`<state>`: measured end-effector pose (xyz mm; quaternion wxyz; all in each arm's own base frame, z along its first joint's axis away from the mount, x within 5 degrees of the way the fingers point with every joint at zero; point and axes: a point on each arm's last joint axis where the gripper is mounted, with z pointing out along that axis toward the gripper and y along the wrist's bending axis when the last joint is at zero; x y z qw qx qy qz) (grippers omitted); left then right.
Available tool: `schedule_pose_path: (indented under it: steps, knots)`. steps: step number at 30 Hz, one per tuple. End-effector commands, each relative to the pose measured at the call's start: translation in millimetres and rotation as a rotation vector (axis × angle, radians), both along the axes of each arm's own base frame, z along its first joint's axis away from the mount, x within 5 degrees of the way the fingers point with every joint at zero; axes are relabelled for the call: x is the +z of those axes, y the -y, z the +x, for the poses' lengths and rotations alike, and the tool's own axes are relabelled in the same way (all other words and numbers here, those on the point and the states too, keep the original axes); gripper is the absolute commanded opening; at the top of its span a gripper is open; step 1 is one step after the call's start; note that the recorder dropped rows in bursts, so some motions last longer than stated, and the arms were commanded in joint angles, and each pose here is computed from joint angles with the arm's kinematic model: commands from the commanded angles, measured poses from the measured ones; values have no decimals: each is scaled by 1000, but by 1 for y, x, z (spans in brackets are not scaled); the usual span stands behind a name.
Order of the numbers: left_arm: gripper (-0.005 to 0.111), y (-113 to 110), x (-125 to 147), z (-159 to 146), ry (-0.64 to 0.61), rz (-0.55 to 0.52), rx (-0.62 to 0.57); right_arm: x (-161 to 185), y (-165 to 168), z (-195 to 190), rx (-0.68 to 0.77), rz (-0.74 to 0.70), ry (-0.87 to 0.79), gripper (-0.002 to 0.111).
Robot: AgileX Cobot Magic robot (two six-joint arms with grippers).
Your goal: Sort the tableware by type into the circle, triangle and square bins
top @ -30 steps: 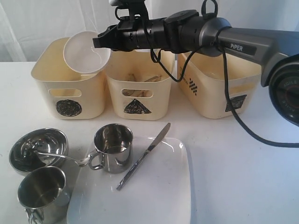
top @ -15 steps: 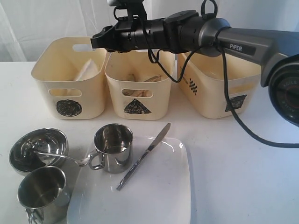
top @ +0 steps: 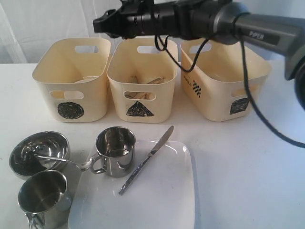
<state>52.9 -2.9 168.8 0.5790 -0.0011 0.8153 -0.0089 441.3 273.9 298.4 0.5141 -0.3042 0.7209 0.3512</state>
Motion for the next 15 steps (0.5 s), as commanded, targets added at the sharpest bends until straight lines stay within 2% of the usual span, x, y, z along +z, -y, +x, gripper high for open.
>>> schedule_pose_path:
  steps: [1, 3, 7, 10, 15]
  knots:
    - [0, 0, 1, 0, 9, -8, -3, 43, 28, -17, 79, -36, -19, 33]
    - [0, 0, 1, 0, 9, -8, -3, 47, 43, -22, 87, -135, -65, 29]
    - [0, 0, 1, 0, 9, -8, -3, 46, 76, -33, 37, -385, -193, 0]
    - [0, 0, 1, 0, 9, -8, -3, 52, 91, -48, 42, -411, -237, 0]
    - [0, 0, 1, 0, 9, -8, -3, 67, 109, -86, -25, -382, -215, 0]
